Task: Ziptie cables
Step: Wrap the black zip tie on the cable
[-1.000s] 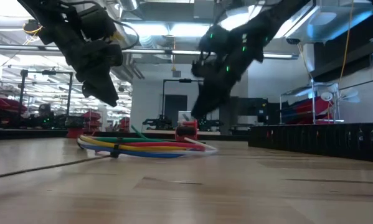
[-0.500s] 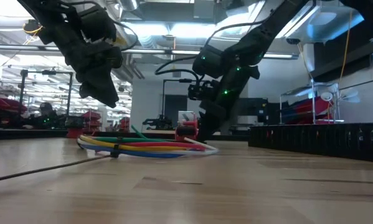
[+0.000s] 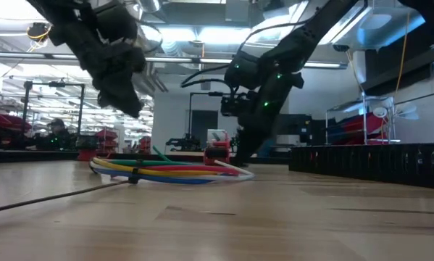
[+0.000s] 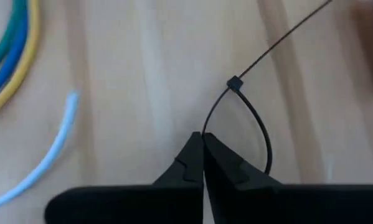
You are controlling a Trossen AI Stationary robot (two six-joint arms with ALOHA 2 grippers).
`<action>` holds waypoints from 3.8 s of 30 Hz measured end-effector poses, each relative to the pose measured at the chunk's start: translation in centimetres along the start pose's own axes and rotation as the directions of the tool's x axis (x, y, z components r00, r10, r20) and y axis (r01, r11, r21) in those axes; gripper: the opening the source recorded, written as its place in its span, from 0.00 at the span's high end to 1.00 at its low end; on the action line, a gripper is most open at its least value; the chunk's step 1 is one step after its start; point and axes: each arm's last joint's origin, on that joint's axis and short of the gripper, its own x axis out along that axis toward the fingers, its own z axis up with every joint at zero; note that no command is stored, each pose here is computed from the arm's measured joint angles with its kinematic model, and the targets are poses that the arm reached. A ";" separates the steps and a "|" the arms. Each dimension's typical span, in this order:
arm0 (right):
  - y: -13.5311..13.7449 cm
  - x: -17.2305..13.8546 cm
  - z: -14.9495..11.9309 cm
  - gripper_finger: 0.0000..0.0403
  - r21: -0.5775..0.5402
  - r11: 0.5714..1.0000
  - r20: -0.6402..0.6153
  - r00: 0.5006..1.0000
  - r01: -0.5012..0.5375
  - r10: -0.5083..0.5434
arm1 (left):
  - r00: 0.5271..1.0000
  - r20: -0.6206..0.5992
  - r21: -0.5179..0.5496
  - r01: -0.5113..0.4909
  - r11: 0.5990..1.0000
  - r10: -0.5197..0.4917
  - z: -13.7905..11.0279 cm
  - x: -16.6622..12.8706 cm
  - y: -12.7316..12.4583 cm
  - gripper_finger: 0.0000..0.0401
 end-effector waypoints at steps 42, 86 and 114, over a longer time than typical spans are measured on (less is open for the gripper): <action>7.8 -12.7 12.9 1.00 -0.099 0.974 0.653 0.752 0.205 -0.092 | 0.778 0.527 0.119 0.331 0.936 -0.342 7.7 -10.0 3.7 0.50; 11.5 -6.0 9.1 0.49 -0.119 0.984 0.324 0.932 -0.129 0.161 | 0.953 0.174 0.158 0.221 0.962 -0.248 1.2 -11.1 -0.1 1.00; 22.9 6.9 5.8 0.49 0.135 0.991 0.305 0.951 -0.003 -0.038 | 0.961 0.035 0.239 0.260 0.936 -0.276 -0.4 -10.4 -4.6 1.00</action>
